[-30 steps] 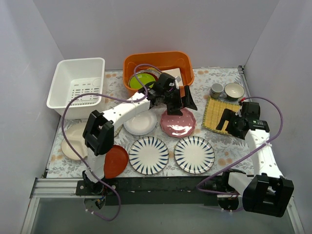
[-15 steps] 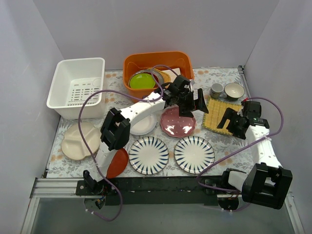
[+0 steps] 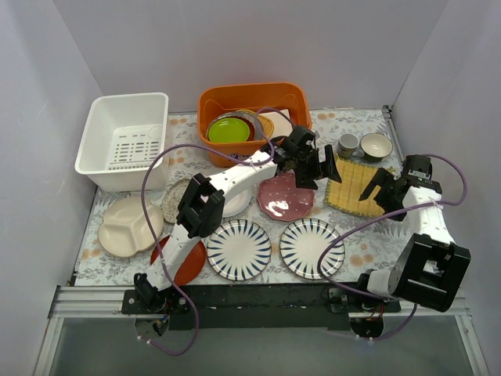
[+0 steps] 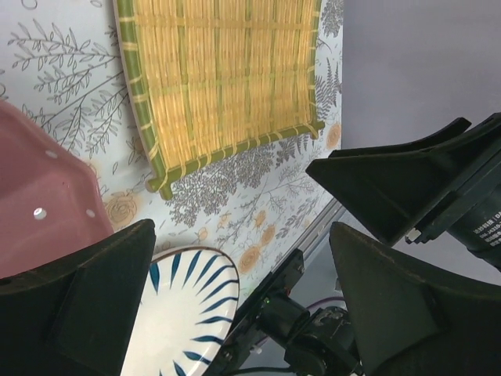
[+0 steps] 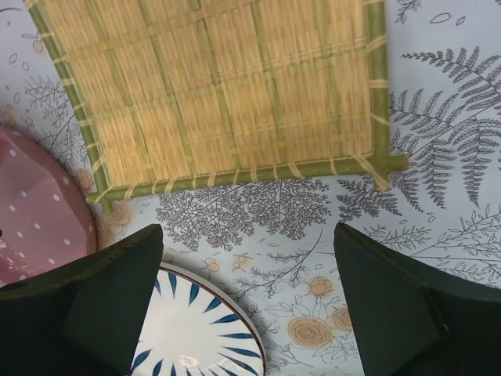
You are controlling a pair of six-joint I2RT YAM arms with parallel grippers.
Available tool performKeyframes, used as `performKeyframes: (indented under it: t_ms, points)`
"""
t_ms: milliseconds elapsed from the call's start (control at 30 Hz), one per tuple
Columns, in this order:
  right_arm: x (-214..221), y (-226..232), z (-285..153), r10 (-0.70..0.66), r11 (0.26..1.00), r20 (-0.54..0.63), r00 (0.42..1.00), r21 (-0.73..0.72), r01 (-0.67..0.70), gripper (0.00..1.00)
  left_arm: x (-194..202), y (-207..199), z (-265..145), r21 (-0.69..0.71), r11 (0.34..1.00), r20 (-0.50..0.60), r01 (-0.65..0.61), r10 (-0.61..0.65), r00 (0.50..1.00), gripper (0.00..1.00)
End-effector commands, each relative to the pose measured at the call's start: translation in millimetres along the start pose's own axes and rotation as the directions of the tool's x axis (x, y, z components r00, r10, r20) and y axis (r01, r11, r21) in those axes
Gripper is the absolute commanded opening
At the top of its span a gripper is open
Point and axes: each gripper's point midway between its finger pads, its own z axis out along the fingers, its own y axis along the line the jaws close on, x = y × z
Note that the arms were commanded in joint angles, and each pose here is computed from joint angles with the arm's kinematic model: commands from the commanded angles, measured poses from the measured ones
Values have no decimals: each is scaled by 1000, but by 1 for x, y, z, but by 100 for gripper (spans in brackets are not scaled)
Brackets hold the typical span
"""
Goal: Place the plates into the plastic bin on the countertop
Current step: Pick up the plate from the corner of the board.
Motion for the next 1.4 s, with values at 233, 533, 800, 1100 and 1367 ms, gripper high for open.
performKeyframes:
  t_ms: [233, 533, 800, 1100, 1367]
  points:
    - [-35, -11, 2, 148, 988, -16, 989, -32, -148, 96, 3, -9, 24, 15, 1000, 13, -6, 6, 1000, 92]
    - [-40, -42, 12, 168, 983, -23, 986, 85, -166, 96, 9, -4, 32, 13, 1000, -10, 11, -11, 1000, 92]
    - [-34, -71, 19, 232, 959, -4, 973, 168, -229, 96, 15, -5, 39, 33, 999, -32, 23, -22, 999, 92]
    - [-13, -62, 39, 259, 965, -9, 966, 43, -258, 92, 19, -1, 40, 39, 999, -45, 25, -23, 999, 92]
    - [0, -66, 48, 388, 921, 18, 922, -37, -387, 85, 26, -12, 35, 80, 997, -41, 3, 0, 999, 93]
